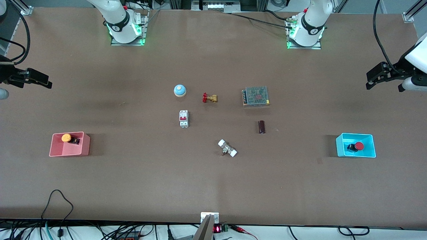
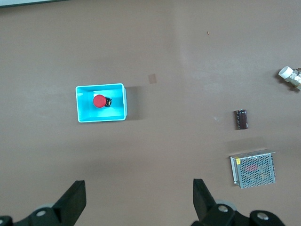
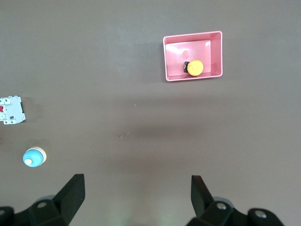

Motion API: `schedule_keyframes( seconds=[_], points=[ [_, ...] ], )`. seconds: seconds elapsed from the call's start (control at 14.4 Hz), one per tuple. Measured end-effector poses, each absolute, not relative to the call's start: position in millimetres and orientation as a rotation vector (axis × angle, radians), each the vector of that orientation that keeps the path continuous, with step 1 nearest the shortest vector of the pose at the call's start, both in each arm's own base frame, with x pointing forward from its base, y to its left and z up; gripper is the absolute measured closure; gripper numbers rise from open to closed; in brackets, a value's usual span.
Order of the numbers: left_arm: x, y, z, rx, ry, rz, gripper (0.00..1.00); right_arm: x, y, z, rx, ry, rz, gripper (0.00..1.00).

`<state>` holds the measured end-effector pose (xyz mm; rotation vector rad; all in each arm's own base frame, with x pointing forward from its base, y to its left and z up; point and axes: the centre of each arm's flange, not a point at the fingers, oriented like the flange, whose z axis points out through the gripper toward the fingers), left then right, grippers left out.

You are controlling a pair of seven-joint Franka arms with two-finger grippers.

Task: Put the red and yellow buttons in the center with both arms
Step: 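Lower the right gripper into the pink bin while the left gripper enters the cyan bin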

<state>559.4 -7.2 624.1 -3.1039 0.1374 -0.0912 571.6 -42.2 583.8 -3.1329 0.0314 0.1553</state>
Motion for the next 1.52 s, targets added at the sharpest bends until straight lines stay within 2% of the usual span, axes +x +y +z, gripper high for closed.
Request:
schedule_keyframes(
  seconds=[0.62,1.18,1.52],
  points=[
    [572,15,603,-3.111,0.084,-0.081,0.00,575,-44,566,-3.151,0.031,0.206,0.00],
    [628,82,482,-3.102,-0.012,0.016,0.00,656,-77,406,-3.247,0.064,0.138,0.00],
    [653,118,394,-3.071,0.004,0.059,0.00,676,-119,301,-3.277,0.052,0.139,0.00]
  ],
)
